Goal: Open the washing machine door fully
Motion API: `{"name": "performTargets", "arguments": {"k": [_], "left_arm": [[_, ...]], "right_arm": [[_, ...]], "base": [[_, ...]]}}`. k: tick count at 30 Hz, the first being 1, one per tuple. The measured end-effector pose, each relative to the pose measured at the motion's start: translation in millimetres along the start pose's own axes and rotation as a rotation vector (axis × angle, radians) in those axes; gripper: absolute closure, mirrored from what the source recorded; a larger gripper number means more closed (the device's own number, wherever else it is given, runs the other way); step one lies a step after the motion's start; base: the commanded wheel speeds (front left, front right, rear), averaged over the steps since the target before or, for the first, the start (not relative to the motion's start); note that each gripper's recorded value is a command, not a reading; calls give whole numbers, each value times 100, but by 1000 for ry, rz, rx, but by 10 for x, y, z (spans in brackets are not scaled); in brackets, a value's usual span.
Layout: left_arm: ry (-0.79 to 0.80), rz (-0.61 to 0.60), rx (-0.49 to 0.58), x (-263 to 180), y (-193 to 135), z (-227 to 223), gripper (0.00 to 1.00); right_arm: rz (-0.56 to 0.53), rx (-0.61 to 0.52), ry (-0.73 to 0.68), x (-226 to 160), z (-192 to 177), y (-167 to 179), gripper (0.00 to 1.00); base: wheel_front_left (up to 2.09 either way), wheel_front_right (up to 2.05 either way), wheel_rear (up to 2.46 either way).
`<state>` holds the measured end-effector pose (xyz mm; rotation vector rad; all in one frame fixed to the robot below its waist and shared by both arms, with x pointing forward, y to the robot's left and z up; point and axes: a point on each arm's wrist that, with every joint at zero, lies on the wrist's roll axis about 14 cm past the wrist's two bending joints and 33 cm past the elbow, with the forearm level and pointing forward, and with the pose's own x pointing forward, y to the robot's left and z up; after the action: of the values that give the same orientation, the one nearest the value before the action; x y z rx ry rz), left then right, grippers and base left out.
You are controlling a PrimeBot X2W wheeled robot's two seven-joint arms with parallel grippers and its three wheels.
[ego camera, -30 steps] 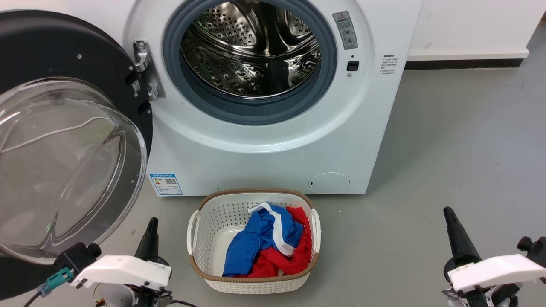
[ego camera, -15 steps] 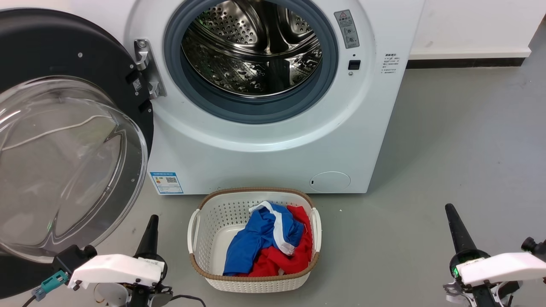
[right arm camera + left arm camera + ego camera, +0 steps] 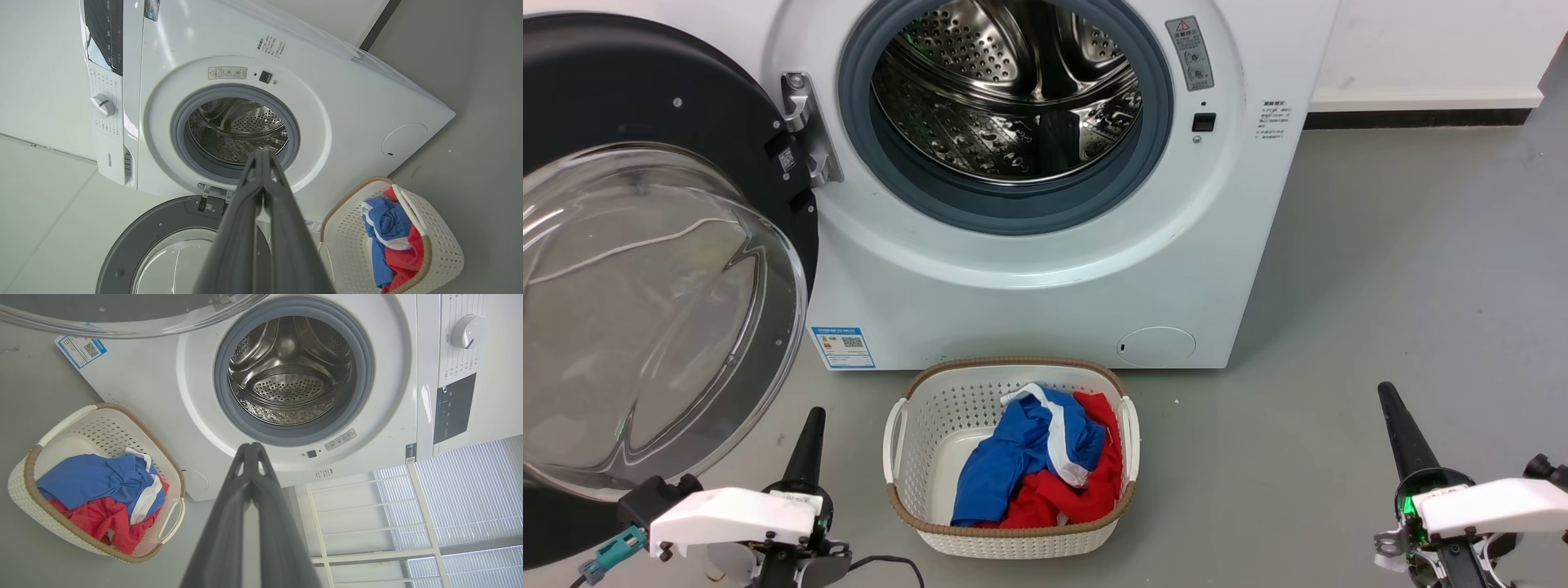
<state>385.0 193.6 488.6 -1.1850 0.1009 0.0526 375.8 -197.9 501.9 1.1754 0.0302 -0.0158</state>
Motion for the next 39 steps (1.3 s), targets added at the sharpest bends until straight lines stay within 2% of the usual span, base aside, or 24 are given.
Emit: {"name": "performTargets", "arguments": {"k": [39], "left_arm": [[-24, -71, -322, 11, -98, 92, 100]], "right_arm": [[21, 326, -7, 102, 31, 27, 100]], "base": [[0, 0, 0]]}}
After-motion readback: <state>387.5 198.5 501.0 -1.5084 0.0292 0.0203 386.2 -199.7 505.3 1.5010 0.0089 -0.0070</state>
